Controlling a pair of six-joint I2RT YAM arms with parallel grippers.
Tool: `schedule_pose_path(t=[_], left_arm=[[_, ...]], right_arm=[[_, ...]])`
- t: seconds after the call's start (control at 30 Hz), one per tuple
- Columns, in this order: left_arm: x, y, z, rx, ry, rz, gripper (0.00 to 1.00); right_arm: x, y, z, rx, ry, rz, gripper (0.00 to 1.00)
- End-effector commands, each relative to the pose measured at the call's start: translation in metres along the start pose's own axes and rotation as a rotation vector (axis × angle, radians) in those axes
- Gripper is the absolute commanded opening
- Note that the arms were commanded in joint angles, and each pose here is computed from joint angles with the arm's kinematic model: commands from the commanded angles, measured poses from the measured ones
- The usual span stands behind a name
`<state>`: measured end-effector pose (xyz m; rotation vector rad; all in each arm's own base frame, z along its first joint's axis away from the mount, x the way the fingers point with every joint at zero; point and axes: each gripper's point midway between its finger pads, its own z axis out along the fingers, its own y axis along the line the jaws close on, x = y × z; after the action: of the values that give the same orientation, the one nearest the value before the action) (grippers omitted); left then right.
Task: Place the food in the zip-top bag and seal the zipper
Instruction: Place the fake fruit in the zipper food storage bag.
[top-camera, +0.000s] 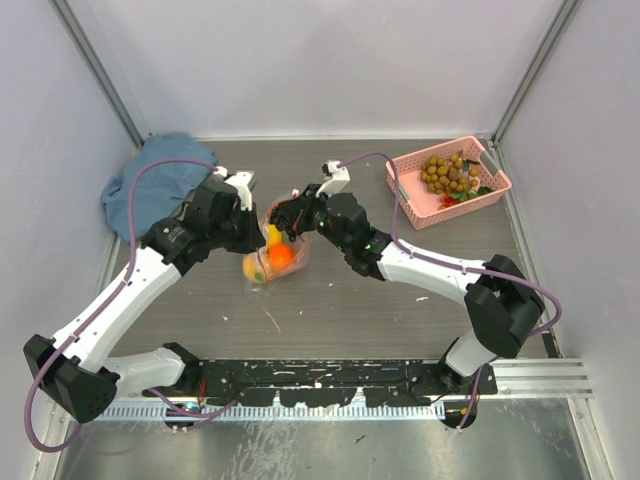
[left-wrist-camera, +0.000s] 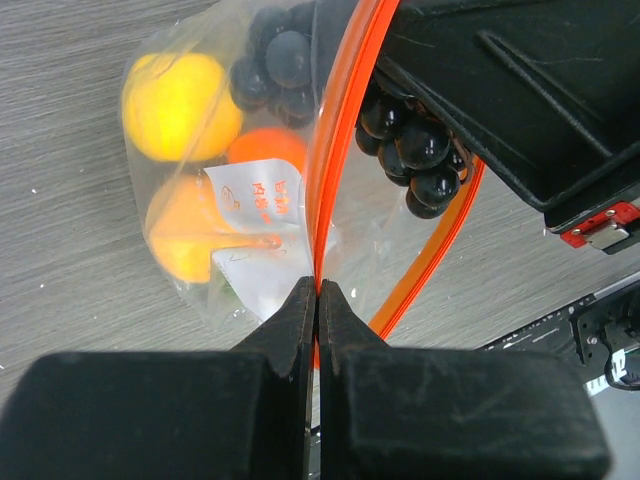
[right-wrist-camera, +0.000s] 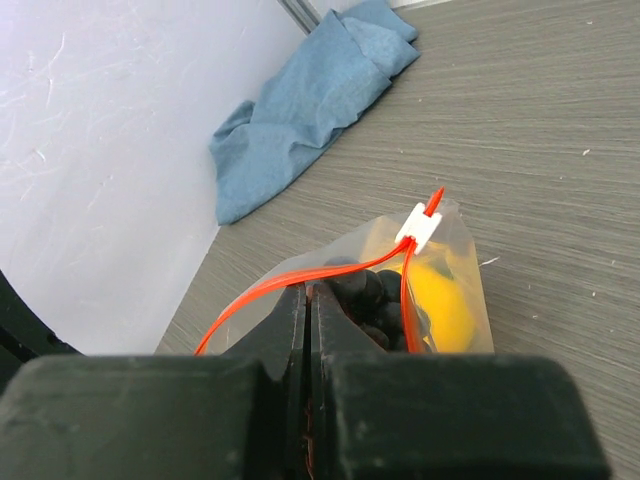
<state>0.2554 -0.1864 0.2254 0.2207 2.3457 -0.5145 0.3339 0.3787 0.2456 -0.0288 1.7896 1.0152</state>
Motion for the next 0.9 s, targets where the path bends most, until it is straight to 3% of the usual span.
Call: schedule_pose_path(t=[0.0, 0.43, 0.7, 0.87], left_arm=[[-0.016, -0.012, -0.011, 0.057, -0.068, -0.014, 0.00], [-0.019, -0.021, -0.015, 0.107, -0.081, -0.030, 0.00], [-0.017, -0.020, -0.013, 0.100, -0.071, -0.026, 0.00], [-0.017, -0.019, -0.013, 0.096, -0.072, -0.025, 0.00]], right_arm=[[-0.016, 0.017, 0.002, -0.085, -0.101, -0.028, 0.01], [0.019, 0.004, 0.017, -0.154, -0.130, -0.206, 0.01], [0.008, 0.007, 0.019, -0.173, -0.224, -0.231, 0.01], [0.011, 0.006, 0.023, -0.173, -0.216, -0.243, 0.03]])
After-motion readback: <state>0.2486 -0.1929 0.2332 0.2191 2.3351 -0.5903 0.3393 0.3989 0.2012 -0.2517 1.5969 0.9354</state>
